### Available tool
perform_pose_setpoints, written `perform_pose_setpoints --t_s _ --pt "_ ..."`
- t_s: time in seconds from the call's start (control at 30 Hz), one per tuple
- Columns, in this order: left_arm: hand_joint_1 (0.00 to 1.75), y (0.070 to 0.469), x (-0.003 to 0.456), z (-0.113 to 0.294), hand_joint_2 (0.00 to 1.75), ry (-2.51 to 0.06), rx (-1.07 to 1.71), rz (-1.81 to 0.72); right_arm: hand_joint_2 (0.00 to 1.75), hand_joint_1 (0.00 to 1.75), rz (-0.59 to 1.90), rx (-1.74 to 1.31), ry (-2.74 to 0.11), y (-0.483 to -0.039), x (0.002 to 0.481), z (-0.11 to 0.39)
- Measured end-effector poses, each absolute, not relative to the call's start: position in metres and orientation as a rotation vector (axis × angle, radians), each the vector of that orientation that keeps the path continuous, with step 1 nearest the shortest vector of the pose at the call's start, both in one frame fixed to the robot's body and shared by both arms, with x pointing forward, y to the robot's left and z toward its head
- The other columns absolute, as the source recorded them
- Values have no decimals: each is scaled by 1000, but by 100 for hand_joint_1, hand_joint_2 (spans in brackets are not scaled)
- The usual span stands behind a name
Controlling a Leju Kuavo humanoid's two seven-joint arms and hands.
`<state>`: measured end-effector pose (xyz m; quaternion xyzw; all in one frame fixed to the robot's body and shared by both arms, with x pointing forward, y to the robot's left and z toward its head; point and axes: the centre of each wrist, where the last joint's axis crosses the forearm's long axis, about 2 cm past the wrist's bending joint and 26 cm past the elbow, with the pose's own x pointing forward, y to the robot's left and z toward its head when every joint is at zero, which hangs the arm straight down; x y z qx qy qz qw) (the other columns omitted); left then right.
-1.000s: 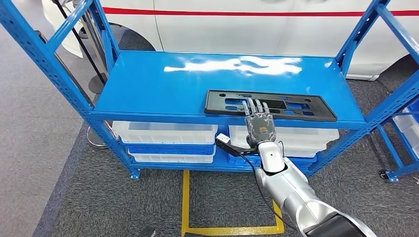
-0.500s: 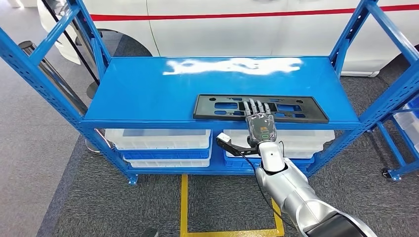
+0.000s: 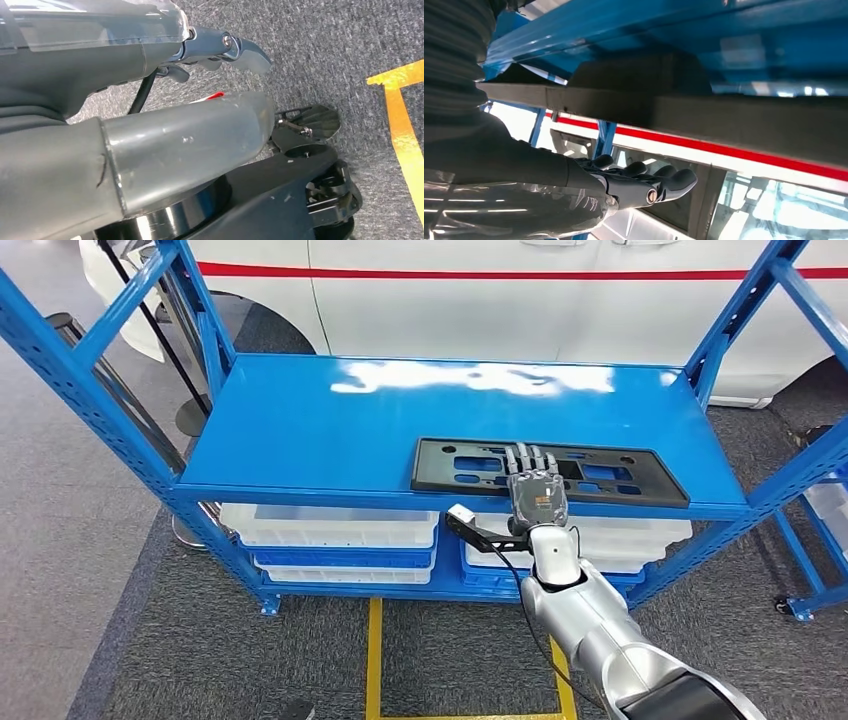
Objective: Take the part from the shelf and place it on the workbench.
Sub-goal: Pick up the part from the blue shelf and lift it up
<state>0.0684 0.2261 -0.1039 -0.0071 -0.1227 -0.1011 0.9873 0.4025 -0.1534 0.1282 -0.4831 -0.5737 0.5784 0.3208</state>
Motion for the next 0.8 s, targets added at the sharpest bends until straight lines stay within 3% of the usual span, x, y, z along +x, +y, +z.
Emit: perform_pose_setpoints --t_s 0.7,0.73,0.8 --pt "0 228 68 -104 0 -244 -9 -203 175 1 1519 -1264 -1501 -153 403 129" --pt "0 228 67 -104 0 -243 -9 -202 175 30 1519 -1263 -1500 -153 403 129" --pt "0 228 67 -104 0 -248 -11 -203 175 115 1522 -1259 -1495 -153 402 127"
